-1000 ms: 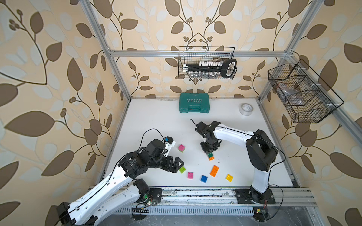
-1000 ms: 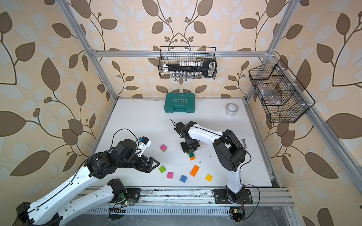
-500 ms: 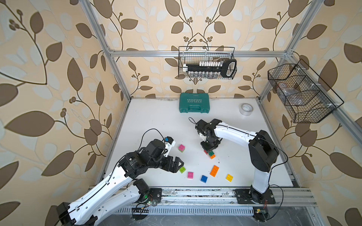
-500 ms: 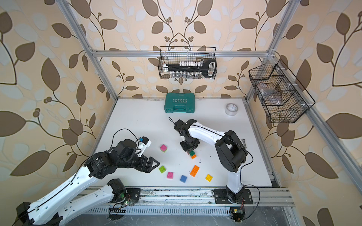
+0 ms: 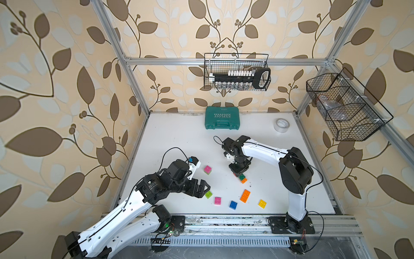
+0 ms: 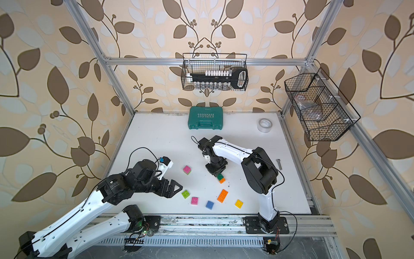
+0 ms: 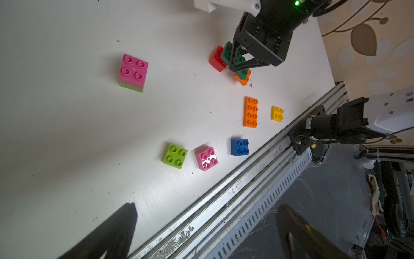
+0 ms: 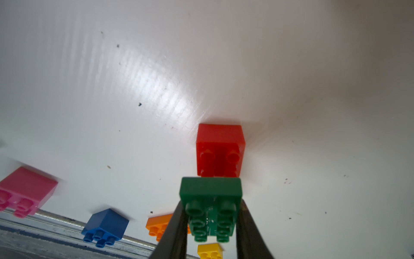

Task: Assemble the letter r with lego
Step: Assemble the lego brick with the lego brick.

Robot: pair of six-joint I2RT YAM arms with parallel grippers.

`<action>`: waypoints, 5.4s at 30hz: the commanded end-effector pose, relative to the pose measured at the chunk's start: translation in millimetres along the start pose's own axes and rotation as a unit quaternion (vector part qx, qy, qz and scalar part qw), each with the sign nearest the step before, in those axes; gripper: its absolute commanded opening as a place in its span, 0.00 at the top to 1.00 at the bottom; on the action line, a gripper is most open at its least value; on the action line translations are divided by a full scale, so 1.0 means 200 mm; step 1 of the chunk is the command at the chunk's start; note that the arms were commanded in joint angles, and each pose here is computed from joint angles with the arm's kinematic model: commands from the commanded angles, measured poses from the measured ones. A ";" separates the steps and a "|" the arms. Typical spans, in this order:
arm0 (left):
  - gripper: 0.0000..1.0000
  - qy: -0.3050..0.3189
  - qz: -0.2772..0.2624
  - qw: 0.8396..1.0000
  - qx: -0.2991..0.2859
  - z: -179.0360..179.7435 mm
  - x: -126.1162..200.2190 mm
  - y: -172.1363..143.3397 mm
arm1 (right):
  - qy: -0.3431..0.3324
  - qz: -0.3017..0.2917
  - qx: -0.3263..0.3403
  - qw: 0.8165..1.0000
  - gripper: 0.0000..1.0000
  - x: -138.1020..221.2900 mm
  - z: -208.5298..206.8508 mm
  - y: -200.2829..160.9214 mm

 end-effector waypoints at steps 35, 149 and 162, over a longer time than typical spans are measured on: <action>0.01 -0.003 -0.002 1.000 -0.002 -0.01 0.01 0.01 | -0.025 0.030 -0.014 0.999 1.00 -0.03 -0.01 0.06; 0.01 0.002 0.007 1.000 0.001 -0.01 -0.01 0.01 | 0.050 0.088 -0.083 0.991 0.87 -0.34 -0.08 0.10; 0.01 0.001 0.008 1.000 0.001 -0.01 -0.01 0.01 | 0.034 0.095 -0.092 0.991 0.65 -0.34 -0.11 0.13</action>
Point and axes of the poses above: each gripper's point midway between its finger pads, its own x axis back along the fingers, its own z axis along the line the jaws close on, y = z × x, the point moved 6 cm from there along x, back along the fingers, and after that the axes turned 14 degrees about -x, right-handed, at the moved point
